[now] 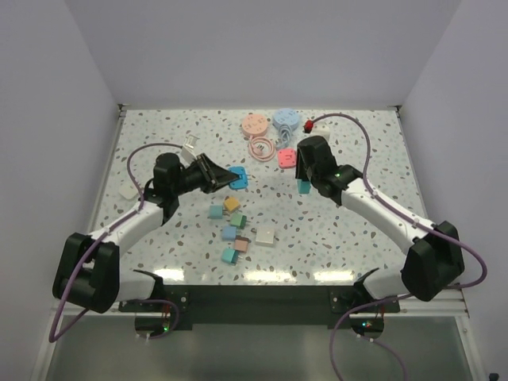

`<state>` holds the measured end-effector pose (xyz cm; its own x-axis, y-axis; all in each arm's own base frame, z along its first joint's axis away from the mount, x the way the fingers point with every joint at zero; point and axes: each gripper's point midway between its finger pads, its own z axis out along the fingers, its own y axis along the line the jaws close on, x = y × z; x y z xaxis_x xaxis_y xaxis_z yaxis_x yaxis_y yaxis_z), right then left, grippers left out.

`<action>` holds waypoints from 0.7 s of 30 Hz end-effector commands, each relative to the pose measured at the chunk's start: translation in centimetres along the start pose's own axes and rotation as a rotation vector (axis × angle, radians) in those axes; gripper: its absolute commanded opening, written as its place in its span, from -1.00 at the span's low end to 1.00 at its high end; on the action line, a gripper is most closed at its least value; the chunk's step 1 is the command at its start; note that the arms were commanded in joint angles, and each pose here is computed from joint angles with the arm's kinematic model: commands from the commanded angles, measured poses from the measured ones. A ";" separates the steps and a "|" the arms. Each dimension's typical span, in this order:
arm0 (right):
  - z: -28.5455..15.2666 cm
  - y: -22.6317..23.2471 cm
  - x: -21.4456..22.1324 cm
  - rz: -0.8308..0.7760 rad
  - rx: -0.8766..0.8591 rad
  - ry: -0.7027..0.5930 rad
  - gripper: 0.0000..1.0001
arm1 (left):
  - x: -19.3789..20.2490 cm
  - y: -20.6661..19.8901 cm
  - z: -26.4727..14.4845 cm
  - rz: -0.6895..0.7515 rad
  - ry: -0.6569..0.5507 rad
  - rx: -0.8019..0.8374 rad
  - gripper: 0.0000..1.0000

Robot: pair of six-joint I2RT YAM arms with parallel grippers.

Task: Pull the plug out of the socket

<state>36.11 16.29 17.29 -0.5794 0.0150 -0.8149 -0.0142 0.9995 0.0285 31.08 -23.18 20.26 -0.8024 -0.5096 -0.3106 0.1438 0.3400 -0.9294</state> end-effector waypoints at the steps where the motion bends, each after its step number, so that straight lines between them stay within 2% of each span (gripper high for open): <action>1: -2.9 0.4 -4.2 0.041 -0.048 -0.127 -1.00 | 1.3 1.6 -0.2 0.018 0.055 -0.039 -1.00; 3: -3.3 0.7 -3.9 0.046 -0.073 -0.109 -1.00 | 2.5 4.4 -0.6 0.022 0.091 -0.132 -1.00; 4: -3.3 0.8 -3.5 0.045 -0.084 -0.102 -1.00 | 3.2 5.9 -0.9 0.019 0.100 -0.172 -0.64; 5: -3.5 1.4 -3.3 0.043 -0.122 -0.090 -1.00 | 3.5 7.1 -1.2 0.020 0.102 -0.215 -0.40; 8: -4.0 3.1 -2.6 0.031 -0.228 -0.061 -1.00 | 4.5 10.5 -2.1 0.036 0.111 -0.342 -0.26; 9: -4.5 5.1 -1.9 0.025 -0.343 -0.026 -1.00 | 4.7 11.4 -2.4 0.039 0.111 -0.381 -0.21; 10: -4.3 5.8 -1.7 0.014 -0.374 -0.002 -1.00 | 4.8 12.0 -2.6 0.041 0.109 -0.401 -0.11; 12: -4.7 7.0 -0.2 0.004 -0.444 0.068 -1.00 | 4.6 12.6 -2.7 0.056 0.099 -0.423 -0.04; 13: -4.4 6.8 0.4 0.005 -0.439 0.080 -1.00 | 4.7 12.9 -2.6 0.054 0.101 -0.430 0.10; 15: -4.6 7.3 0.8 0.014 -0.472 0.076 -1.00 | 4.5 12.9 -2.4 0.063 0.099 -0.425 0.21; 21: -5.1 8.6 2.6 -0.022 -0.562 0.150 -1.00 | 2.5 10.7 -2.6 0.103 0.031 -0.421 0.53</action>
<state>30.62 22.72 16.81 -0.7033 -0.0401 -0.7098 -0.3438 0.8931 0.2902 27.50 -19.15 7.21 -0.8581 -0.4285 -0.2831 -0.0853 0.6624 -0.7442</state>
